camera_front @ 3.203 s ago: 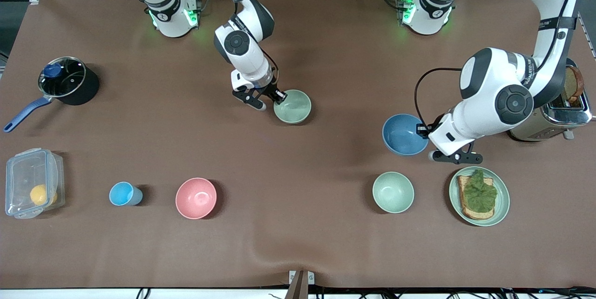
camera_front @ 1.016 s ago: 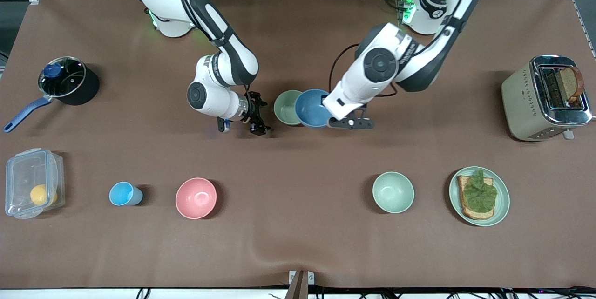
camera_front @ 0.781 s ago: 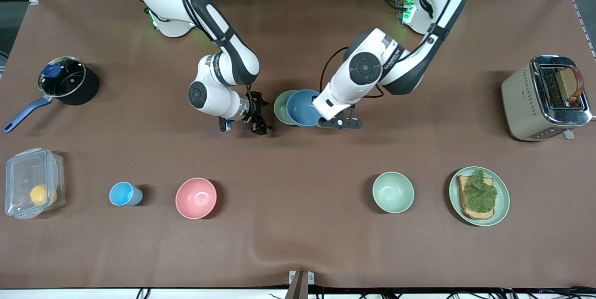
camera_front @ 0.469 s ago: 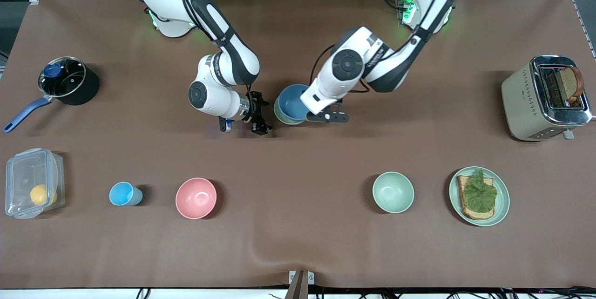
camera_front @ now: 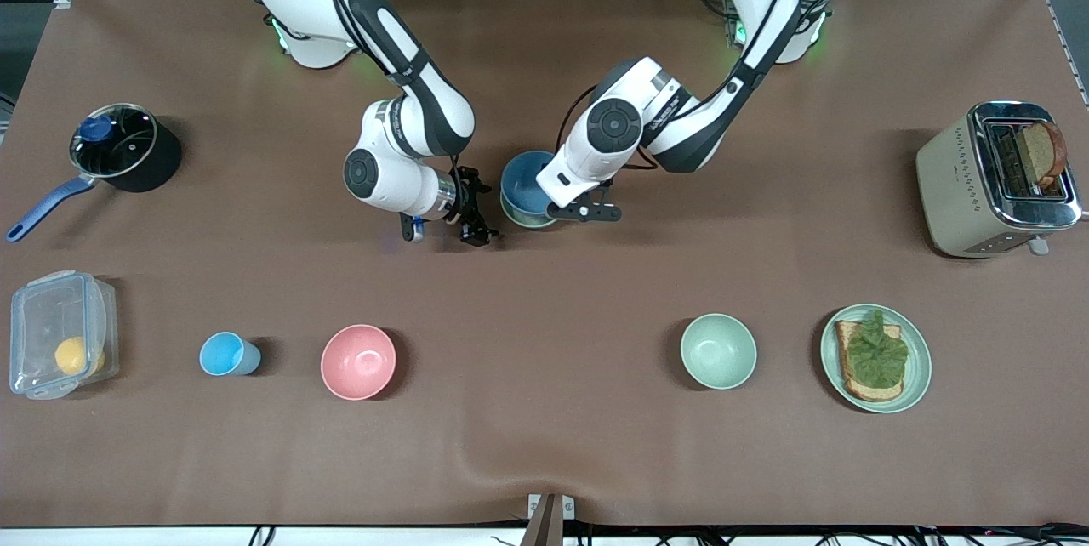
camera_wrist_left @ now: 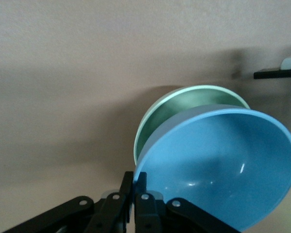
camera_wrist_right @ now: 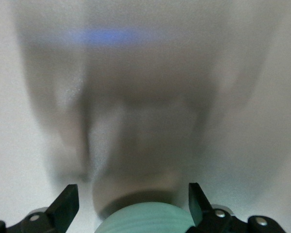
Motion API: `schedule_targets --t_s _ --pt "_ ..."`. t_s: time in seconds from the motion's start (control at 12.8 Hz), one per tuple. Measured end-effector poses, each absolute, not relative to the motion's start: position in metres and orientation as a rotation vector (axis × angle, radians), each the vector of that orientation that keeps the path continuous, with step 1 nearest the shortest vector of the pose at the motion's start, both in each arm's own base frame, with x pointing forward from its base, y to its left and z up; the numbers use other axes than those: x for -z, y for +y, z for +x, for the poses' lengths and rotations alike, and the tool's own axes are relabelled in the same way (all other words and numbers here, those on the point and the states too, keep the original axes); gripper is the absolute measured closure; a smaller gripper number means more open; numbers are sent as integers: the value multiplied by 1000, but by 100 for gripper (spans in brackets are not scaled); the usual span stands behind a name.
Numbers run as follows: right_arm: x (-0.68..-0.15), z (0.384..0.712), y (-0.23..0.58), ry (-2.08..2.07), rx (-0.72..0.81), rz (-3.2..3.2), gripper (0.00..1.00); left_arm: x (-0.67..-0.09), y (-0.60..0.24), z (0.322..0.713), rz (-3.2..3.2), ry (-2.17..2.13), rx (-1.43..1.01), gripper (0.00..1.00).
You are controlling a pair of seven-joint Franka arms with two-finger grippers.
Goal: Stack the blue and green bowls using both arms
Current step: 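Lower the blue bowl into the green bowl with the left gripper, then open the left gripper off the blue bowl while the right gripper releases the green bowl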
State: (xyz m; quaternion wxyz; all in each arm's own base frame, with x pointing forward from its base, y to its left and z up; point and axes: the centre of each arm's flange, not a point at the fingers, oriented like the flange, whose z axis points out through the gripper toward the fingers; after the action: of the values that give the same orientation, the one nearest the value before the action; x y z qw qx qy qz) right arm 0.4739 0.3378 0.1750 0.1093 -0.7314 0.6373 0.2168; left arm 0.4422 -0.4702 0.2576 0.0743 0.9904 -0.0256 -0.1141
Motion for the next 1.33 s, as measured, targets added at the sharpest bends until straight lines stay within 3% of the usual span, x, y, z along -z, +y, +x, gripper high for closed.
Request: schedule_targets --t_s 1.02,1.09,1.33 --pt "-175 474 338 1869 -639 -2154 0 -228 -477 445 2954 -68 330 95" --pt "-175 474 338 1866 -639 -2156 0 -227 -477 445 2957 -70 328 89" --pt "-175 474 337 1846 -634 -2169 0 -224 -476 447 2958 -66 329 56"
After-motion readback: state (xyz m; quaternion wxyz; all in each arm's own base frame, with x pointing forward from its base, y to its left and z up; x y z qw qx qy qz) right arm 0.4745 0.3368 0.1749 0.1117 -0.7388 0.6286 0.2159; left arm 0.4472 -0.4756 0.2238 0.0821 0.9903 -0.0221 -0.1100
